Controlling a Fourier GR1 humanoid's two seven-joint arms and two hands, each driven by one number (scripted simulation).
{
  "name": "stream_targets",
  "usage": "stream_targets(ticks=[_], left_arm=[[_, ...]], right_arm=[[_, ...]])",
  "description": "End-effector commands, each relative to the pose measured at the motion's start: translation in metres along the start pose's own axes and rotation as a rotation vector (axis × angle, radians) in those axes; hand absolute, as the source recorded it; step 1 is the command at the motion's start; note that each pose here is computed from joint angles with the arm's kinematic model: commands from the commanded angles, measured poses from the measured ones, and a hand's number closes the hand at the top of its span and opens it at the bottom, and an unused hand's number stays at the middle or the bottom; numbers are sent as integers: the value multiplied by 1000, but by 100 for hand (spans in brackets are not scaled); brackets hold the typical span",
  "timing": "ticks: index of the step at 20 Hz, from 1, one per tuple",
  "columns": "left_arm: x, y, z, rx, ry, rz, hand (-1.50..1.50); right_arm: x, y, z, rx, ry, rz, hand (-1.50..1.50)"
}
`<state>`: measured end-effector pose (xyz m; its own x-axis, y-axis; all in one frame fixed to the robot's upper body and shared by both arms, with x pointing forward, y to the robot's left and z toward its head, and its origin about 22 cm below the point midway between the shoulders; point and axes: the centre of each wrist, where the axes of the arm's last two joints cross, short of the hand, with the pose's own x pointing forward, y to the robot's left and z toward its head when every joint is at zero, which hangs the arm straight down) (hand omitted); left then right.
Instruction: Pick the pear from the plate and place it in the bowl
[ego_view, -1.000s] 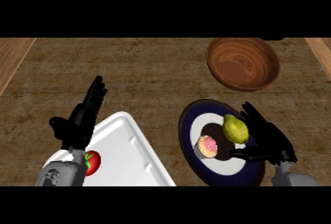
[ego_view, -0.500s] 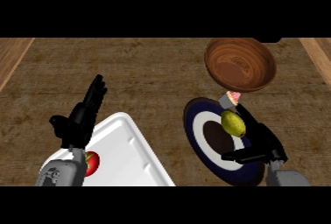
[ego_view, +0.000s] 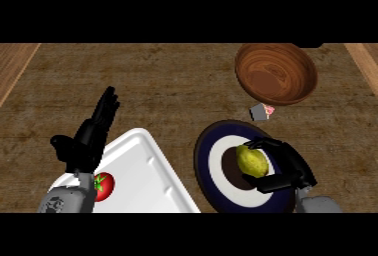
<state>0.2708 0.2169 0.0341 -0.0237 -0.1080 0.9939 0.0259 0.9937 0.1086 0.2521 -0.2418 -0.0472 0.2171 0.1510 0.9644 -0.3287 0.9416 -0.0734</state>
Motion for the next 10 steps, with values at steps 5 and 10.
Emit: stream_targets(ticks=[5, 10], left_arm=[[-1, -8, -2, -16, -10, -6, 0], [1, -7, -6, -13, -2, 1, 0]], right_arm=[[57, -30, -1, 599, -187, 316, 150], [116, -52, 12, 992, -343, 481, 150]])
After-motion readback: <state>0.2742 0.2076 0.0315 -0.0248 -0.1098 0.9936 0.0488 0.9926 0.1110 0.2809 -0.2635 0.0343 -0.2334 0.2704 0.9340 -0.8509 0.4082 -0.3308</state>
